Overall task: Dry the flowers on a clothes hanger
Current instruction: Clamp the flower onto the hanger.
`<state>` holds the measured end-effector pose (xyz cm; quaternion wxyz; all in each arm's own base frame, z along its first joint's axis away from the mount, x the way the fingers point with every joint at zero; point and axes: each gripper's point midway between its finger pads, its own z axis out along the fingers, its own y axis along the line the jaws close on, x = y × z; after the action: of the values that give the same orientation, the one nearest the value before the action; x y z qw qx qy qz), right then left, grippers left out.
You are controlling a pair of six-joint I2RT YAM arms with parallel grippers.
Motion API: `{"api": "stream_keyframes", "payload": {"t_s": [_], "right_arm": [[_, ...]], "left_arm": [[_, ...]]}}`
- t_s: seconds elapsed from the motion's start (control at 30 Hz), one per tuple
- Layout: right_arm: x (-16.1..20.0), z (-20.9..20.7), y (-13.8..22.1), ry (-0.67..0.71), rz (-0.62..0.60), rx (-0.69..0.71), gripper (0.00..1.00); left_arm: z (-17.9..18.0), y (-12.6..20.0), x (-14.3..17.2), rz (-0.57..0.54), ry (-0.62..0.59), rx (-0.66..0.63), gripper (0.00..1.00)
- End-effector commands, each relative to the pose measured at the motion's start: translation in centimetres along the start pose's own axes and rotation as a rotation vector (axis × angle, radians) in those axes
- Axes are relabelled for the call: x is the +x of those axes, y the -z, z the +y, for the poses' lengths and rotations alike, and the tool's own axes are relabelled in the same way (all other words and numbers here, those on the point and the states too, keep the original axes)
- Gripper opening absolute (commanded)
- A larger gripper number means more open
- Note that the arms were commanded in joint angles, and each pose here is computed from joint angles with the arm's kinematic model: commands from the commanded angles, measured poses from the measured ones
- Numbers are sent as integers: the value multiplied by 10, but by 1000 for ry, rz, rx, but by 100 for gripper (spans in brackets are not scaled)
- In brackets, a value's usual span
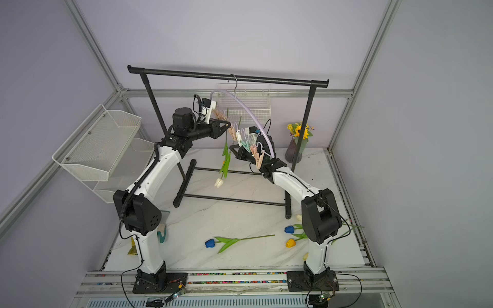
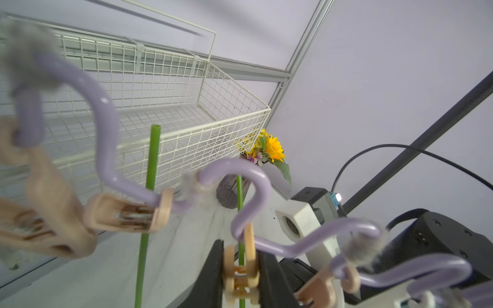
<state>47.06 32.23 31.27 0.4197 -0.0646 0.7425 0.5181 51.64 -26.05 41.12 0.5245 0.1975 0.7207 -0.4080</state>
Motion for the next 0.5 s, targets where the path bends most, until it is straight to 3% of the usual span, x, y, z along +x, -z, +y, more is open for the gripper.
{"api": "stream_keyframes", "payload": {"t_s": [0.0,0.47], "right_arm": [[-10,30,6,45,-13,-71,0],[-9,41,7,74,-2,-95,0]], "left_arm": [[-23,14,-31,-73,-43,38,21],[-23,13,-28,-70,-40,43,21]]}}
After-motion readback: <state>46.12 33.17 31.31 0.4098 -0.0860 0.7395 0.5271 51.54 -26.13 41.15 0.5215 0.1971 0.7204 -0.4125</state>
